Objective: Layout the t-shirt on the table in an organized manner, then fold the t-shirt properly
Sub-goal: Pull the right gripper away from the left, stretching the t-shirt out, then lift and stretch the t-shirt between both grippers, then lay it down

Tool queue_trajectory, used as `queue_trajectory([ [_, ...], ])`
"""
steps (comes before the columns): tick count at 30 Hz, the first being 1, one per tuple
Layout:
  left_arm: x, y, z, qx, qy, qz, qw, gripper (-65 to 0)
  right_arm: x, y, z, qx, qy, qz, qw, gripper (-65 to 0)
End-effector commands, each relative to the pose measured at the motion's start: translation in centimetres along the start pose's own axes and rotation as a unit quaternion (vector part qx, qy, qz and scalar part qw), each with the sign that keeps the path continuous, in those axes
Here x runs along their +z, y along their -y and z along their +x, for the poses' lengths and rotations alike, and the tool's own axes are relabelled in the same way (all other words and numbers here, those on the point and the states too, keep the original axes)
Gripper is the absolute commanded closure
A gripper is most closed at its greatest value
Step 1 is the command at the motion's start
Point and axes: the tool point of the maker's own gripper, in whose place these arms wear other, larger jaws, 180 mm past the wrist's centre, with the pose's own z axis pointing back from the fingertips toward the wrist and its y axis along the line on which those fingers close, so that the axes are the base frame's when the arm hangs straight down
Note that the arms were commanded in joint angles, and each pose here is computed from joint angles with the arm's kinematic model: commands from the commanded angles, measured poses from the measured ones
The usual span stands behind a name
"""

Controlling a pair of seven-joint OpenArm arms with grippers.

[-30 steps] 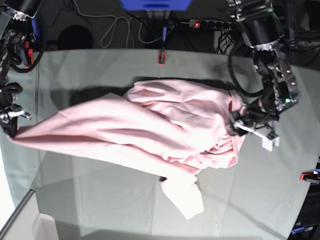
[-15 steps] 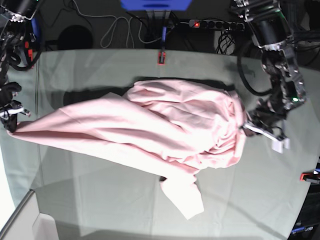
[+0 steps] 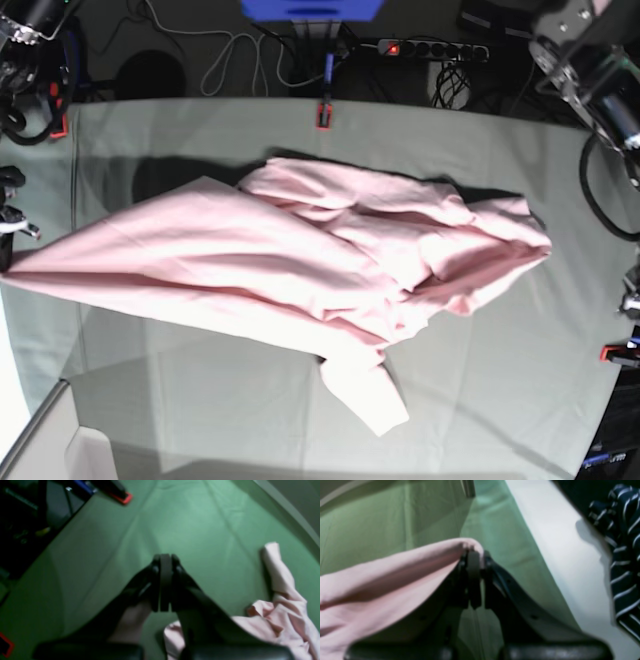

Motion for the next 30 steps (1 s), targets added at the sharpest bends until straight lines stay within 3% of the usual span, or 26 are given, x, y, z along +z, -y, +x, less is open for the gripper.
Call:
queue_trajectory([
  [1, 0.4, -0.9, 2.7, 0.003, 0.031, 0.006, 1.0, -0.1, 0.3, -0.3, 2.9, 0.008, 0.044, 0.006, 0.999, 0.0],
  [5, 0.1, -3.6, 2.4, 0.042, 0.02, 0.024, 0.999, -0.1, 0.7, -0.8, 3.8, 0.018, 0.054, 0.011, 0.9983, 0.0],
  [8, -0.3, -3.8, 0.8, 0.048, -0.001, 0.024, 0.999, -0.5, 0.6, -0.8, 3.6, 0.015, 0.052, 0.011, 0.9985, 0.0],
  [11, -0.6, -3.1, -3.9, 0.061, -0.055, 0.018, 0.996, -3.3, 0.6, -1.0, 2.9, 0.011, 0.044, 0.013, 0.9989, 0.0],
  [15, -0.7, -1.4, -9.0, 0.08, -0.127, 0.003, 0.989, -20.4, 0.4, -1.5, 1.7, -0.007, 0.035, 0.015, 0.9992, 0.0],
  [18, -0.8, 0.2, -12.0, 0.086, -0.163, -0.011, 0.983, -40.8, 0.2, -1.6, 0.7, -0.019, 0.026, 0.014, 0.9994, 0.0],
  [20, -0.9, 1.5, -14.1, 0.063, -0.183, -0.019, 0.981, -52.7, 0.1, -1.6, 0.5, -0.021, 0.023, 0.014, 0.9994, 0.0],
  [22, -1.1, 2.6, -15.2, 0.032, -0.19, -0.03, 0.981, -59.8, 0.1, -1.5, 0.3, -0.022, 0.02, 0.013, 0.9995, 0.0],
  [24, -1.3, 3.9, -16.7, 0.0, -0.197, -0.043, 0.98, -63.4, 0.0, -1.4, 0.0, -0.024, 0.017, 0.012, 0.9995, 0.0],
  [30, -1.7, 5.7, -18.2, -0.035, -0.177, -0.061, 0.982, -63.7, 0.0, -1.4, 0.0, -0.024, 0.016, 0.012, 0.9995, 0.0],
])
